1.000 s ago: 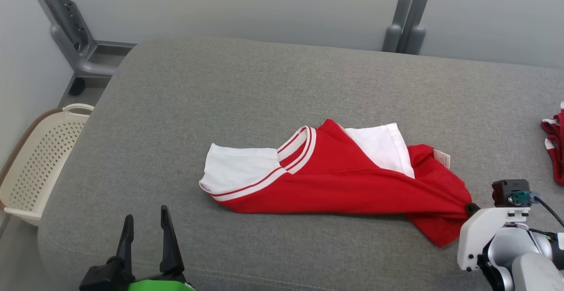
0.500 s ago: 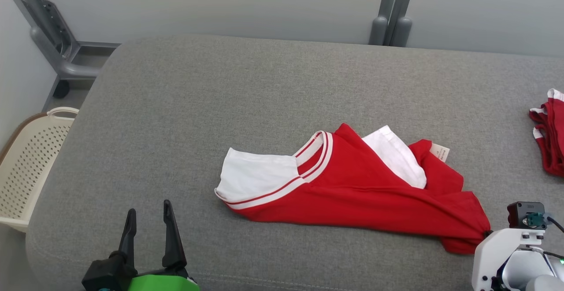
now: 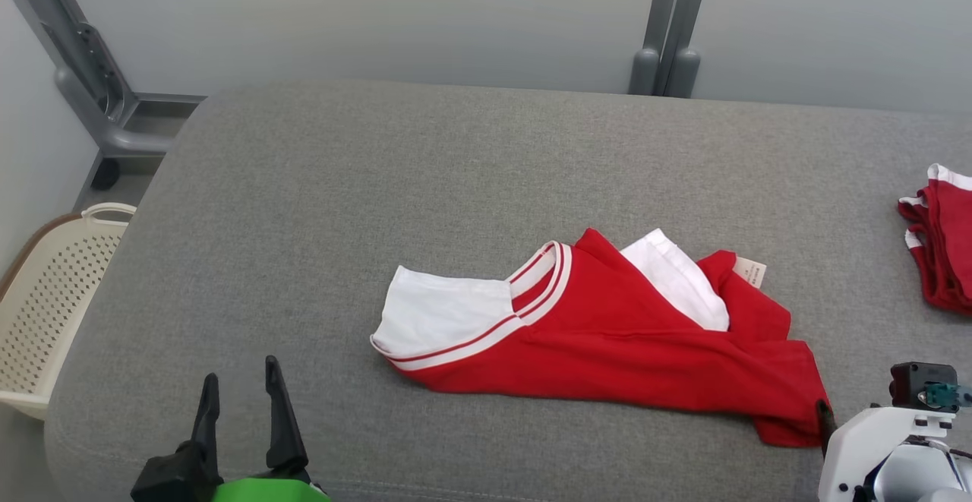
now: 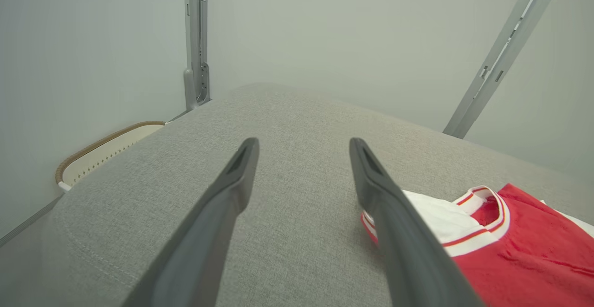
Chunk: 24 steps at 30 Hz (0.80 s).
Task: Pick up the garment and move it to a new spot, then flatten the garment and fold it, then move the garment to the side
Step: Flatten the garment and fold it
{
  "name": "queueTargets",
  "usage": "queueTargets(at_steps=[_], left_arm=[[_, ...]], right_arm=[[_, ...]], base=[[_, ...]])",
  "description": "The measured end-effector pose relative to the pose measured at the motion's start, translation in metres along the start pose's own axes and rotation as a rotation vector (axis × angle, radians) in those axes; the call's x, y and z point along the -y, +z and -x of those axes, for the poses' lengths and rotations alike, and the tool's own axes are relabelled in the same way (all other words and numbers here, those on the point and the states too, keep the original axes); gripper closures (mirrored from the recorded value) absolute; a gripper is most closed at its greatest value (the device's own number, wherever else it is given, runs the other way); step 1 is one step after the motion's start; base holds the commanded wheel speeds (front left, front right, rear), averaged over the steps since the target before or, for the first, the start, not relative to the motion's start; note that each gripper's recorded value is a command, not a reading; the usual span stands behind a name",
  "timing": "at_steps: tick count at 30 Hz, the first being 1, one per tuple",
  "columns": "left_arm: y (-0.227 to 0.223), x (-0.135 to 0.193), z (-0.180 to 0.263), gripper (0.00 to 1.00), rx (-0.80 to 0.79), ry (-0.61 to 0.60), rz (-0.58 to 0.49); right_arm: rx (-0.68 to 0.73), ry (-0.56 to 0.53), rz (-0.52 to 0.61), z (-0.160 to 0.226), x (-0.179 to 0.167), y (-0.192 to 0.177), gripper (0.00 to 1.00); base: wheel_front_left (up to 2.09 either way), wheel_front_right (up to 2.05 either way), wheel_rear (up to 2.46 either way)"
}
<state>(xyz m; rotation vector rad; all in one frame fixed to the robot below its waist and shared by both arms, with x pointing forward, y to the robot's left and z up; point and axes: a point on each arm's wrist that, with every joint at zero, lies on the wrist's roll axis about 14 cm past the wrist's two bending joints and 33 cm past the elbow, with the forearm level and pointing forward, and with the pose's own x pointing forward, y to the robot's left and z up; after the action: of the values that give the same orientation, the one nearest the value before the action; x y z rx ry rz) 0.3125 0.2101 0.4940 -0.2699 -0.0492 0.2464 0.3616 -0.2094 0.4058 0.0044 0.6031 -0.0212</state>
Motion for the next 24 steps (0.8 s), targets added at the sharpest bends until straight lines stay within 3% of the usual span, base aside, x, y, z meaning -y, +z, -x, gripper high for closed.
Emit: queueTargets(at_steps=[12,24], left_arm=[[-0.002,-0.026,0.005,0.00,-0.005,0.093,0.016],[-0.013,-0.024,0.012,0.00,-0.058,0.066,-0.012]], right_arm=[[0.270,0.047,-0.123,0.021,-0.005,0.042,0.00],[0.516,0.073,-0.168,0.049,-0.009,0.065,0.00]], base=[[0.00,0.00,0.00],[0.00,0.00,0.00]])
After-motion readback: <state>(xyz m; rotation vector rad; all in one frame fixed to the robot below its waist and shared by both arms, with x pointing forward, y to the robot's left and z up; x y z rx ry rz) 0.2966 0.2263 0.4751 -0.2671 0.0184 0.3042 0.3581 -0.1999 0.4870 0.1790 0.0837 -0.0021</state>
